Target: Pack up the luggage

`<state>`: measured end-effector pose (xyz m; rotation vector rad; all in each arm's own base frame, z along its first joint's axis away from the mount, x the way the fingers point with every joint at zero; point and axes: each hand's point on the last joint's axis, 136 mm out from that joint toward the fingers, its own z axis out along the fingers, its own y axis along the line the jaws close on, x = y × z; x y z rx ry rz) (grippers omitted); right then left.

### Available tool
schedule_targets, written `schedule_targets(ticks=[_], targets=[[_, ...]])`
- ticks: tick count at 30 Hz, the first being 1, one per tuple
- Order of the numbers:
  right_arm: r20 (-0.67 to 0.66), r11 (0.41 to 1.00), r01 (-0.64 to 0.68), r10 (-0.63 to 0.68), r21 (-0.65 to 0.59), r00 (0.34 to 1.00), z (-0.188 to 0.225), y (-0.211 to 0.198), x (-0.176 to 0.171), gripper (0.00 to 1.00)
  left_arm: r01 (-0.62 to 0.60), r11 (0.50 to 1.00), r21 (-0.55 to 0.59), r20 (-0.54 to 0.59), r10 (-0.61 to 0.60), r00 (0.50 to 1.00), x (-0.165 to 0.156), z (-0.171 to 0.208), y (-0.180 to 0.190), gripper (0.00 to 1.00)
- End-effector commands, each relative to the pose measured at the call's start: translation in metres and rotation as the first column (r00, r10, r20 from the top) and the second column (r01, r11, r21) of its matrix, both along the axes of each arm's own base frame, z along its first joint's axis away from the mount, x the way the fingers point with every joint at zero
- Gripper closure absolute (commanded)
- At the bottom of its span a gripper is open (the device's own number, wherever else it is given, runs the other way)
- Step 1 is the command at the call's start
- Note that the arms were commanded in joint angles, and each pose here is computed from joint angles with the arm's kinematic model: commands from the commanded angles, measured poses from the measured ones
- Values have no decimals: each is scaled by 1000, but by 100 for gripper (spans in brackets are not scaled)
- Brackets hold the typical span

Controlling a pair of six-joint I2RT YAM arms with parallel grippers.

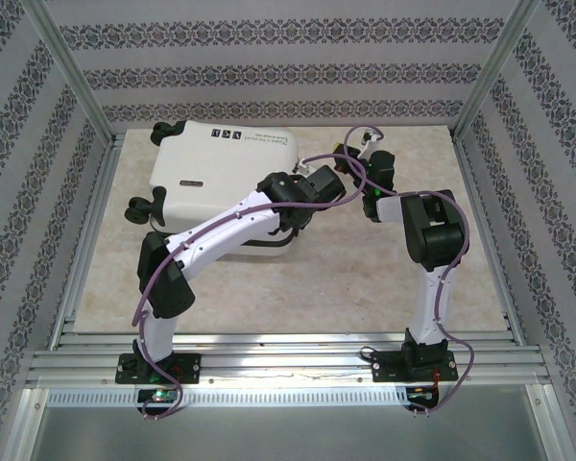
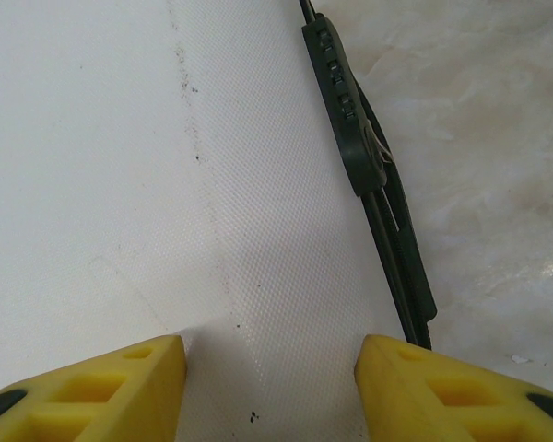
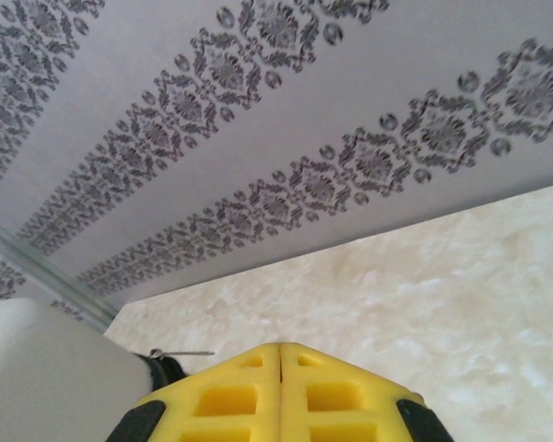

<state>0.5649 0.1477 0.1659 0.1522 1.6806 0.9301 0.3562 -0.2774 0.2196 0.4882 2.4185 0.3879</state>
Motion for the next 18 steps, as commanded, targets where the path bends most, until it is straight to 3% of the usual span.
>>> schedule_targets(ticks=[1,5,9,18], targets=[[20,992,-116,115,55,993,7,13,-9,100,32,987,156,-191,-2,982,-31,-29,39,48],[-38,969,-217,223,117,974,-1,25,-22,100,31,998,48,-120,-25,992,-34,-5,39,46],[-115,957,-235,256,171,960,-20,31,-39,100,27,994,-102,-48,-32,998,-35,22,48,41],[-222,910,-322,382,263,897,-47,66,-80,64,-110,949,-295,60,134,989,-44,49,116,35]])
